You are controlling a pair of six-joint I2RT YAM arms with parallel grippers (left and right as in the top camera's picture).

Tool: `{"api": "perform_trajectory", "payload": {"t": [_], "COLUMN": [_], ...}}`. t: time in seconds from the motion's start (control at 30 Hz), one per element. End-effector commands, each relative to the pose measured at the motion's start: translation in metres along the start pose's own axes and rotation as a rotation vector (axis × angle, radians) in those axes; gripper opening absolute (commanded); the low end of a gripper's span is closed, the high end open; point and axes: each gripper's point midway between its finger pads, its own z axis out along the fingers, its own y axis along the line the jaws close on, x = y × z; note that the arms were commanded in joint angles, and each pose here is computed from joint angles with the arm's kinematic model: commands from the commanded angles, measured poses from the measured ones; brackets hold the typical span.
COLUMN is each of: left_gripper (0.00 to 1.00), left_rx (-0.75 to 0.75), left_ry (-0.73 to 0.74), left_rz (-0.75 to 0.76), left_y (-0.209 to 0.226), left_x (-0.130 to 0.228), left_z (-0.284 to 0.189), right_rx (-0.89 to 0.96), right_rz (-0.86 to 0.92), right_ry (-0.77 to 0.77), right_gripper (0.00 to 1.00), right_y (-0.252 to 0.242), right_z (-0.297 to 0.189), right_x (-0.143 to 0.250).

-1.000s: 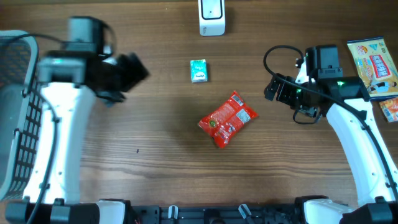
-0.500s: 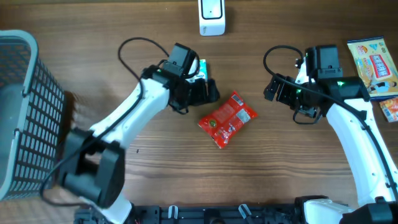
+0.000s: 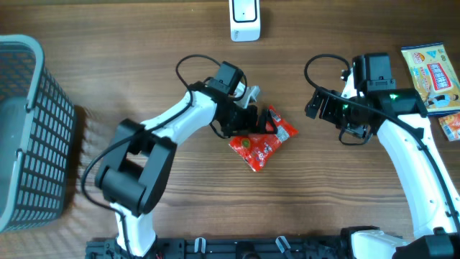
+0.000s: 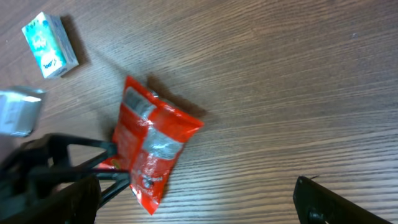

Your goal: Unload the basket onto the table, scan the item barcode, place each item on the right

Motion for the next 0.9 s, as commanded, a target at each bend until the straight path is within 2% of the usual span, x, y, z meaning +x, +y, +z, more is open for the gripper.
{"api": "perform_trajectory", "payload": {"t": [0.0, 0.2, 0.3, 0.37, 0.43, 0.53, 0.6, 0.73, 0.77, 0.8, 0.83, 0.87], "left_gripper": [1.0, 1.0, 1.0, 1.0, 1.0, 1.0, 1.0, 1.0, 1.0, 1.0, 1.0, 1.0], "left_rx": [-0.003, -0.019, -0.012, 0.026, 0.021, -0.075, -0.197, -0.254, -0.27, -0.286, -0.29, -0.296], "left_ry": [0.068, 0.109, 0.13, 0.159, 0.144, 0.062, -0.011, -0.01, -0.001, 0.009, 0.016, 0.021], "left_rz": [-0.067, -0.108, -0.19, -0.218, -0.18, -0.169, -0.191, -0.275, -0.285, -0.29, -0.298, -0.325], "left_y": [0.023, 0.032, 0.03, 0.019, 0.014, 0.025, 0.048, 0.074, 0.079, 0.084, 0.088, 0.092], "left_x": [0.009, 0.019, 0.024, 0.027, 0.022, 0.009, 0.001, 0.007, 0.011, 0.016, 0.021, 0.026], "left_z": [0.022, 0.027, 0.026, 0.018, 0.001, -0.03, -0.055, -0.062, -0.06, -0.057, -0.054, -0.051], "right_rx": [-0.007, -0.005, -0.005, -0.005, -0.006, -0.005, -0.007, -0.007, -0.008, -0.01, -0.019, -0.048], "right_rz": [-0.044, -0.043, -0.043, -0.043, -0.043, -0.043, -0.044, -0.043, -0.043, -0.04, -0.04, -0.04], "right_ry": [0.007, 0.011, 0.012, 0.011, 0.01, 0.01, 0.007, 0.007, 0.006, 0.007, 0.013, 0.025], "right_gripper": [1.0, 1.0, 1.0, 1.0, 1.0, 1.0, 1.0, 1.0, 0.93, 0.8, 0.65, 0.44], "right_y": [0.0, 0.0, 0.0, 0.0, 0.0, 0.0, 0.0, 0.0, 0.001, 0.001, 0.003, 0.008], "right_z": [-0.002, -0.002, -0.002, -0.002, -0.002, -0.002, -0.002, -0.001, -0.001, 0.0, 0.001, 0.002], "right_x": [0.003, 0.004, 0.004, 0.003, 0.003, 0.003, 0.003, 0.002, 0.002, 0.002, 0.002, 0.003]}}
